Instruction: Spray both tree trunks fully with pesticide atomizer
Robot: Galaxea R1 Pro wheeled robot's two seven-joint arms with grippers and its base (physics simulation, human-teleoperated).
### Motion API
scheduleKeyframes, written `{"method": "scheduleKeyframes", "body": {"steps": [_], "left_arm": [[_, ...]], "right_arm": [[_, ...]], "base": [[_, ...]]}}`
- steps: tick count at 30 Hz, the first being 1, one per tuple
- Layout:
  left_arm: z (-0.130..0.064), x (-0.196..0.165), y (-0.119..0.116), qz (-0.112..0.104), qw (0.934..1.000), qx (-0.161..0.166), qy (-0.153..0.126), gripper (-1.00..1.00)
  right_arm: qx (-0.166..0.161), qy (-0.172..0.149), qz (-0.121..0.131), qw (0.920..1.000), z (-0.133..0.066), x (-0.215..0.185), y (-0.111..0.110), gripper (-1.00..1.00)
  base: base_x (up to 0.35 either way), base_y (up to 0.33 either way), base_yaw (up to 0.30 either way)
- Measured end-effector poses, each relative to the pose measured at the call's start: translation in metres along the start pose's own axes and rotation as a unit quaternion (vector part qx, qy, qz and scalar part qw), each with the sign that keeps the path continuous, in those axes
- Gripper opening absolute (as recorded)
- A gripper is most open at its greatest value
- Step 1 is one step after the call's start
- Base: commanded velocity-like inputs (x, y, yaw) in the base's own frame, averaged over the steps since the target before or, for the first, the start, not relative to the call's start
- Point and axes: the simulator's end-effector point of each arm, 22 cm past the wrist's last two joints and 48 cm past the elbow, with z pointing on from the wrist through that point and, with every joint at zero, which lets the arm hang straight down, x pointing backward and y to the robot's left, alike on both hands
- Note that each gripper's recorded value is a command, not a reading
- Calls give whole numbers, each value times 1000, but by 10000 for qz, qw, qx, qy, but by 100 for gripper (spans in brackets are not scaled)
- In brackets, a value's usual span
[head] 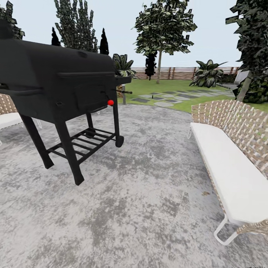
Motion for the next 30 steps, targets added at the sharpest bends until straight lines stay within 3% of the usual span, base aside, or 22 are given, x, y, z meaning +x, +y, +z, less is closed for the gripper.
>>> {"method": "scheduleKeyframes", "body": {"steps": [4,17,30], "left_arm": [[0,0,0,-4,10000,-4,0,100],[0,0,3,-44,10000,-37,0,100],[0,0,3,-58,10000,-46,0,100]], "right_arm": [[-2,0,-10,10000,0,0,0,100],[36,-16,0,10000,0,-1,-3,100],[22,-7,-13,10000,0,-1,-2,100]], "base": [[315,59,-270],[333,4,-28],[334,0,-276]]}}
